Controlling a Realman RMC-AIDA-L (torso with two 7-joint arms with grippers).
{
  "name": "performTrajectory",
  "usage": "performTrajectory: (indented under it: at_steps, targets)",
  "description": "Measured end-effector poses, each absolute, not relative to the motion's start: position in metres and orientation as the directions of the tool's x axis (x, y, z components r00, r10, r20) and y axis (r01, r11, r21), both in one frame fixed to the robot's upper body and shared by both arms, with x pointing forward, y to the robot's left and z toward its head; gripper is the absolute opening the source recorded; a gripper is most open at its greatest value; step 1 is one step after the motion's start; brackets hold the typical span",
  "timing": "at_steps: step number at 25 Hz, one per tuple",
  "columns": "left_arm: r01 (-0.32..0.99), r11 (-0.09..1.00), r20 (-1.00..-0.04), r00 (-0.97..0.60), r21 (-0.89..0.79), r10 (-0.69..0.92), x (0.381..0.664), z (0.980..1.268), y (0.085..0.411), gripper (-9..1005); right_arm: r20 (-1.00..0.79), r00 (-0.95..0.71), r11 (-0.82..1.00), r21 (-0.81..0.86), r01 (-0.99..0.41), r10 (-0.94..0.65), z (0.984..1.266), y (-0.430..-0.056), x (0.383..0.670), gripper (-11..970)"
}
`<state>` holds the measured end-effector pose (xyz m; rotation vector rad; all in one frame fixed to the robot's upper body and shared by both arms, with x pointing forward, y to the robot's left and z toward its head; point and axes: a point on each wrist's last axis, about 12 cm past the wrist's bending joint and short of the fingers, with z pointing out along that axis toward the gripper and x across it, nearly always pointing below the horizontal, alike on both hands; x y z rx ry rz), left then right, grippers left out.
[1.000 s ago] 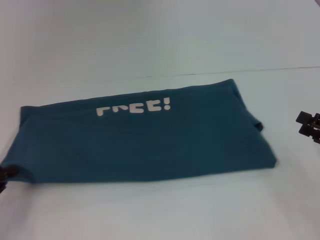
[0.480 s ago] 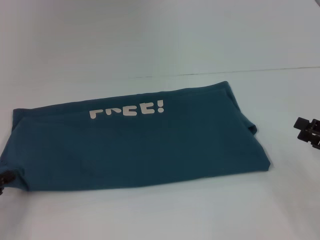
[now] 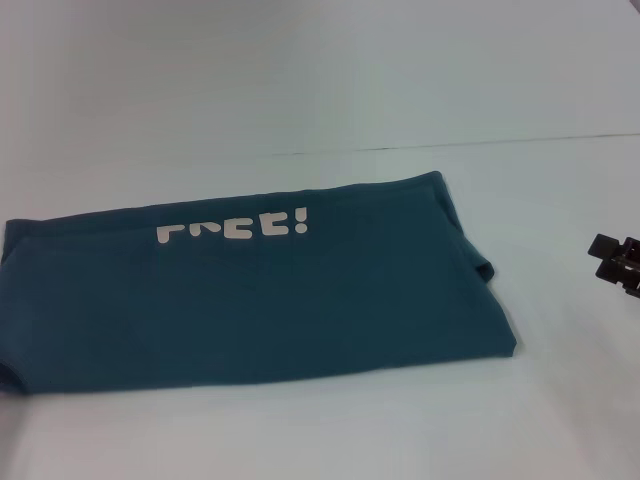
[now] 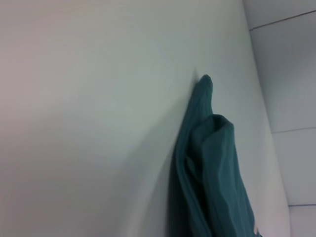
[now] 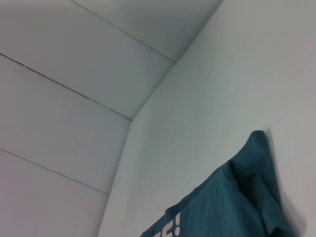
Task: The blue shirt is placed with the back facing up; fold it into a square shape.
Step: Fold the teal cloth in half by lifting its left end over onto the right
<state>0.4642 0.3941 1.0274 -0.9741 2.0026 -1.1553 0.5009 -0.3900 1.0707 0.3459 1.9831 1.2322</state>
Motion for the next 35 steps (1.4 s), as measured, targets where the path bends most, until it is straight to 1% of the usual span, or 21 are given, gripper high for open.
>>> performTrajectory:
  at_steps: [5,9,13,17,21,24,28,31,35]
  targets:
    - [-0.248,0.346,-0.152,-0.57,-0.905,-0.807,0.471,1.033,0.387,14,-0.462,-0.677,0.497,0.853,-0.16,0.574,1.071,-0.389,0.502,654]
    - [-0.161,0.319,-0.162,-0.605,-0.934,-0.779,0.481,1.045,0.378,14,-0.464,-0.677,0.498,0.852,-0.162,0.572,1.071,-0.388,0.502,654]
    - [-0.038,0.289,-0.198,-0.642,-0.957,-0.741,0.501,1.067,0.37,13,-0.465,-0.677,0.498,0.851,-0.166,0.57,1.071,-0.388,0.503,654]
    - [0.054,0.246,-0.216,-0.683,-0.968,-0.697,0.523,1.088,0.356,14,-0.465,-0.679,0.493,0.853,-0.171,0.568,1.071,-0.385,0.504,654]
    - [0.157,0.189,-0.243,-0.735,-0.969,-0.633,0.55,1.113,0.33,13,-0.465,-0.679,0.494,0.853,-0.171,0.568,1.071,-0.385,0.504,654]
    - [0.212,0.172,-0.273,-0.768,-0.962,-0.58,0.57,1.128,0.307,13,-0.466,-0.679,0.495,0.852,-0.171,0.567,1.071,-0.385,0.504,654]
    - [0.275,0.152,-0.314,-0.82,-0.949,-0.478,0.594,1.147,0.269,14,-0.467,-0.682,0.495,0.851,-0.174,0.563,1.071,-0.384,0.505,655]
    - [0.307,0.137,-0.336,-0.85,-0.942,-0.406,0.604,1.156,0.239,26,-0.468,-0.683,0.496,0.85,-0.174,0.561,1.071,-0.383,0.506,655]
    - [0.333,0.154,-0.366,-0.878,-0.93,-0.31,0.612,1.158,0.193,41,-0.468,-0.685,0.501,0.848,-0.171,0.559,1.071,-0.383,0.507,654]
